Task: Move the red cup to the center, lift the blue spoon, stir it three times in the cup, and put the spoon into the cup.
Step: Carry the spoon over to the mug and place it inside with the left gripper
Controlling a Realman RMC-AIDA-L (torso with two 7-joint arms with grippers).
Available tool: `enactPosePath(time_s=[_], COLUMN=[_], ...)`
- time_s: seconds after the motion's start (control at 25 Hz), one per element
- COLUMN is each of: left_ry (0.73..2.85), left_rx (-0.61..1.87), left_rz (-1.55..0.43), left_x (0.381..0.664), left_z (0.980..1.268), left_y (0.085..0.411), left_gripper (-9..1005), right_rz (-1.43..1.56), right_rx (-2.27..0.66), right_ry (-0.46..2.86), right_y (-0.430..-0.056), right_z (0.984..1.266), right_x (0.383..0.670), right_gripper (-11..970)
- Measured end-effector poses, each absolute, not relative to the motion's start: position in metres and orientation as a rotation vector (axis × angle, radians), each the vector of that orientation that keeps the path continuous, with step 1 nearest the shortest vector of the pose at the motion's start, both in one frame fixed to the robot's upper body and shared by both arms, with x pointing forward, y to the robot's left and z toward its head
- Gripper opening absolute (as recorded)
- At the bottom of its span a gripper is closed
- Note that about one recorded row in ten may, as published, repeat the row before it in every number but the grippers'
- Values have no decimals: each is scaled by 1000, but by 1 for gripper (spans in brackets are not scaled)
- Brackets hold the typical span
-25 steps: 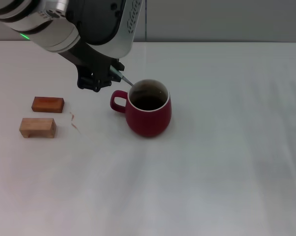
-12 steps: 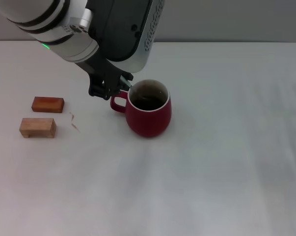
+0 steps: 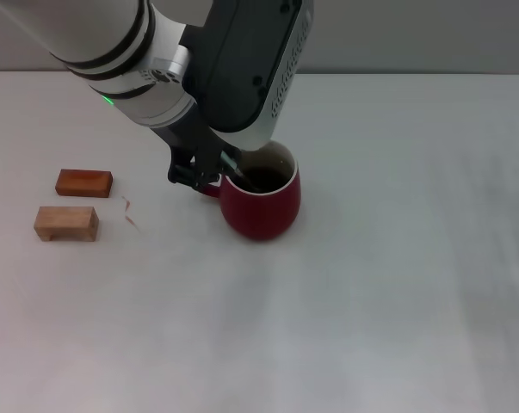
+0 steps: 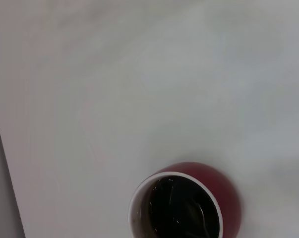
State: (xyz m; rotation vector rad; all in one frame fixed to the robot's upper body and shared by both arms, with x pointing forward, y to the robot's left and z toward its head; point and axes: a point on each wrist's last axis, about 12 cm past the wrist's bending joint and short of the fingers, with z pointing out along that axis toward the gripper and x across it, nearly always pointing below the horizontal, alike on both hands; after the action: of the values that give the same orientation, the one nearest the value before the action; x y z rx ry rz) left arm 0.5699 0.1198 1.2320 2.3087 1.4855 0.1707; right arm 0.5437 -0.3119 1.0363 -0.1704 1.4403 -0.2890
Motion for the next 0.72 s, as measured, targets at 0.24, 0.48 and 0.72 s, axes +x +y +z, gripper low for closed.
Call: enactPosePath(time_s=[0.24, 0.48, 0.72], left_ry=[1466, 1453, 1437], left_rx=[2324, 2350, 2360], left_rz=[179, 181, 170], left_x=[570, 569, 569], left_z=[1232, 1226, 1221], left_y=[117, 113, 109], left_gripper=[138, 138, 138], right_rz=[-289, -289, -289], right_rx=[-170, -170, -170], right_ry=[1443, 1445, 1447], right_y=[-312, -312, -312], right_z=[1036, 1036, 1036], right_x=[544, 544, 544], right_gripper=[616, 617, 617])
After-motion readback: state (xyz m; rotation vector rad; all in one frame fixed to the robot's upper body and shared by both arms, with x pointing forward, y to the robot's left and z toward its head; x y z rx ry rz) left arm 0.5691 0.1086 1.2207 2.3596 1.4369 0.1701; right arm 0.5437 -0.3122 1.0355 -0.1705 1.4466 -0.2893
